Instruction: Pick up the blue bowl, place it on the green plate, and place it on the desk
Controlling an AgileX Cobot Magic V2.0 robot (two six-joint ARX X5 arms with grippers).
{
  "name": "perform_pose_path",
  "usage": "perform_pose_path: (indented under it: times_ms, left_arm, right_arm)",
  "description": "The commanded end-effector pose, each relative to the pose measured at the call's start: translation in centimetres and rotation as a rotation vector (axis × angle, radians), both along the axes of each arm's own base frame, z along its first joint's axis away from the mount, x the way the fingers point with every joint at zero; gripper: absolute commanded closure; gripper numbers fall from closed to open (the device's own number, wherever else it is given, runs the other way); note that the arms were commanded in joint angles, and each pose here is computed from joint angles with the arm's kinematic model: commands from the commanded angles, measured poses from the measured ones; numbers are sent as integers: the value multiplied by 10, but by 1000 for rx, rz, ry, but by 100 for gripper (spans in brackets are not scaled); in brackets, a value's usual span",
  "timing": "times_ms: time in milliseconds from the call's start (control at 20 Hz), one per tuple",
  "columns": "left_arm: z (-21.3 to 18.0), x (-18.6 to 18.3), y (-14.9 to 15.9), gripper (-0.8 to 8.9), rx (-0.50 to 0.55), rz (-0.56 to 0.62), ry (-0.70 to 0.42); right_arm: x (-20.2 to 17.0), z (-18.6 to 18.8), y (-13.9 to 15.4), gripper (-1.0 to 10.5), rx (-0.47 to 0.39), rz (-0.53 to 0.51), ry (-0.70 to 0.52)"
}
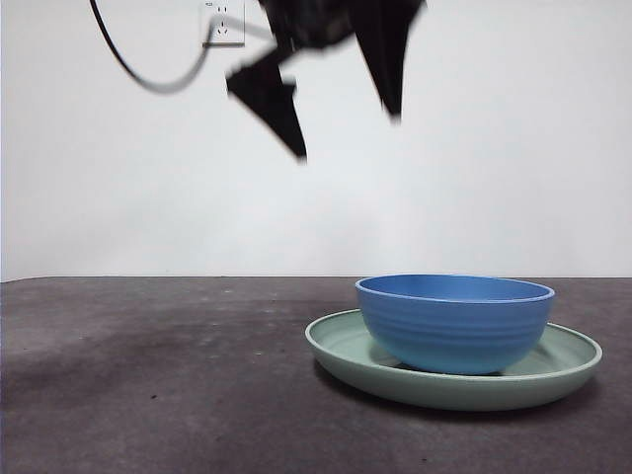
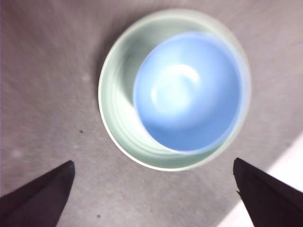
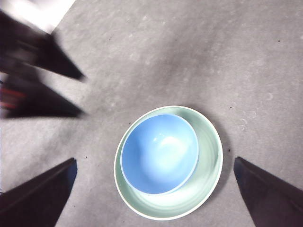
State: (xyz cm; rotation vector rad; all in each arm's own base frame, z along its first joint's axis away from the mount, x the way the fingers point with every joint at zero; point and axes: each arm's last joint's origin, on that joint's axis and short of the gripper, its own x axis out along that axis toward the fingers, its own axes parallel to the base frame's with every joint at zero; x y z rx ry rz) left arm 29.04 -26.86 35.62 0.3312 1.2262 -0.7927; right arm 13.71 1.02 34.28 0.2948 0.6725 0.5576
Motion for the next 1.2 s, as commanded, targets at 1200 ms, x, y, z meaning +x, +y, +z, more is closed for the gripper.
perform_pose_path:
  times_ms: [1200]
  left_arm:
    - [-10,-209,209,247,-439,234,-462]
  right_arm:
    - [1,5,0,300,-7,6,-16]
